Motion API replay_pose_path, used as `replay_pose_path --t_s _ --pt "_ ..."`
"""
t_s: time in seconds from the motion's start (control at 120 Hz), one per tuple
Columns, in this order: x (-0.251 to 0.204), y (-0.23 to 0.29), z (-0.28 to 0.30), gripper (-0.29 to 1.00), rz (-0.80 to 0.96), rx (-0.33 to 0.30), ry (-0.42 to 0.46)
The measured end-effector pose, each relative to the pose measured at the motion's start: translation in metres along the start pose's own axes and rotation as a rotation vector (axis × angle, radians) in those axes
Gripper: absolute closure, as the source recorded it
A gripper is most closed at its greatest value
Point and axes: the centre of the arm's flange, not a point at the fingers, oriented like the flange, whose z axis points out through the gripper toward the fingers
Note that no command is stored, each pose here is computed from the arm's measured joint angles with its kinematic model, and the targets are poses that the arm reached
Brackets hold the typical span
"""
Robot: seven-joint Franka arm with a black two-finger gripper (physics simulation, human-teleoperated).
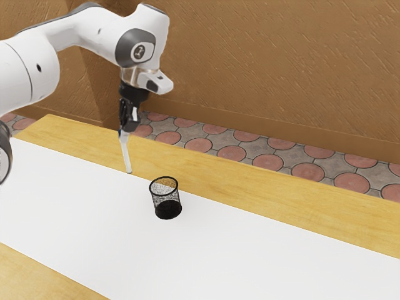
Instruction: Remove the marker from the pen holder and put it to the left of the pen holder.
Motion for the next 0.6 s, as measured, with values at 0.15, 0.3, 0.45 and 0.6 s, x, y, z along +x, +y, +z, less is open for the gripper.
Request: replay_pose_path --t_s 0.15,0.3,0.45,0.6 --pt "-0.026 -0.054 0.060 0.79 -0.086 -0.075 -0.127" --pt "-0.024 -0.085 0.132 0.79 -0.114 -0.149 -0.252" --pt "-0.017 -0.096 0.177 0.79 -0.113 -0.191 -0.325" --pt "-0.005 -0.095 0.195 0.54 -0.103 -0.214 -0.350"
